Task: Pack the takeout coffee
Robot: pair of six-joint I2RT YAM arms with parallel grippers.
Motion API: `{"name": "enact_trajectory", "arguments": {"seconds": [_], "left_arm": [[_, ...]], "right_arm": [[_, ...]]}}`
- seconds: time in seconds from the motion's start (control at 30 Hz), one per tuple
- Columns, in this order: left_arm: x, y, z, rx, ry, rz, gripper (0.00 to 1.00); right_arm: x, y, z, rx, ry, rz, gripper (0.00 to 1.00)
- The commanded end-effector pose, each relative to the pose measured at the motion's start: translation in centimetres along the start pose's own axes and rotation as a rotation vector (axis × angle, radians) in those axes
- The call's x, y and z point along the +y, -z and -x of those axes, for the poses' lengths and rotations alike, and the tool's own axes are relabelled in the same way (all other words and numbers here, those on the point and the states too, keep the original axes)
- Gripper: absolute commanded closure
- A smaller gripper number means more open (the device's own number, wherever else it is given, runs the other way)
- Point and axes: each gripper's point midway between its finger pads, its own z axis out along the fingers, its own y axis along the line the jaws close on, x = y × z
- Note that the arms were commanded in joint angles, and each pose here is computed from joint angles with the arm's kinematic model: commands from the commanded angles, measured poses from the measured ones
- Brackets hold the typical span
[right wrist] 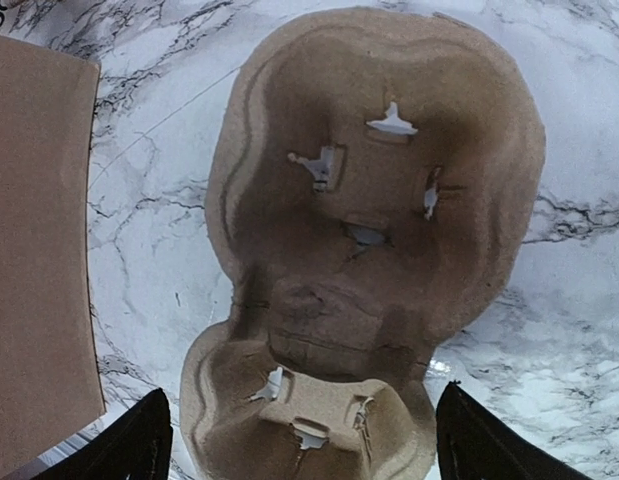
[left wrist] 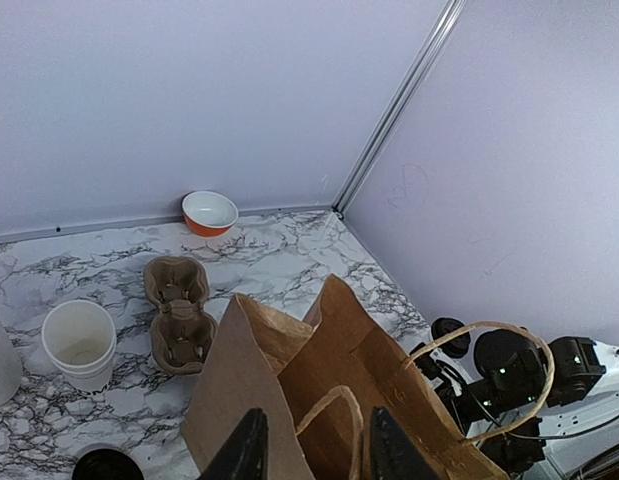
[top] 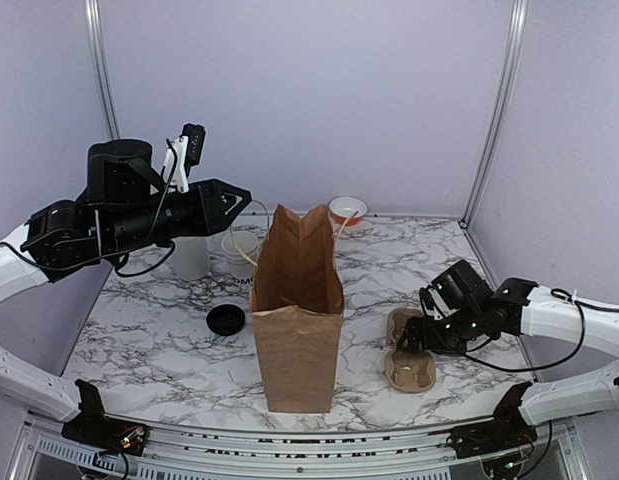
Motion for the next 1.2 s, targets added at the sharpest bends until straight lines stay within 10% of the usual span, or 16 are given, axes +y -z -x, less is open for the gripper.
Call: {"name": "enact_trajectory", "arguments": {"seconds": [0.0,0.63,0.9,1.17], "left_arm": [[0.0,0.8,0.8,-0.037,0.019,-0.008,0.64],[-0.3,0.4,1.0,-0.037,0.012,-0.008,0.64],[-0.2,0.4,1.1,-0.042,0.013,-0.001,0.64],[0.1,0.8,1.2,-0.048,0.022,0.004,0.64]], "right_arm": [[1.0,0.3,0.1,-0.007,-0.021,0.071,0.12],[1.3,0.2,-4.7,0.063,-0.071,0.074,0.11],[8.9,-0.1,-4.6,0.103,0.074,0.195,0.1],[5.8,1.9,-2.0,0.062,0.202,0.018,0.11]]}}
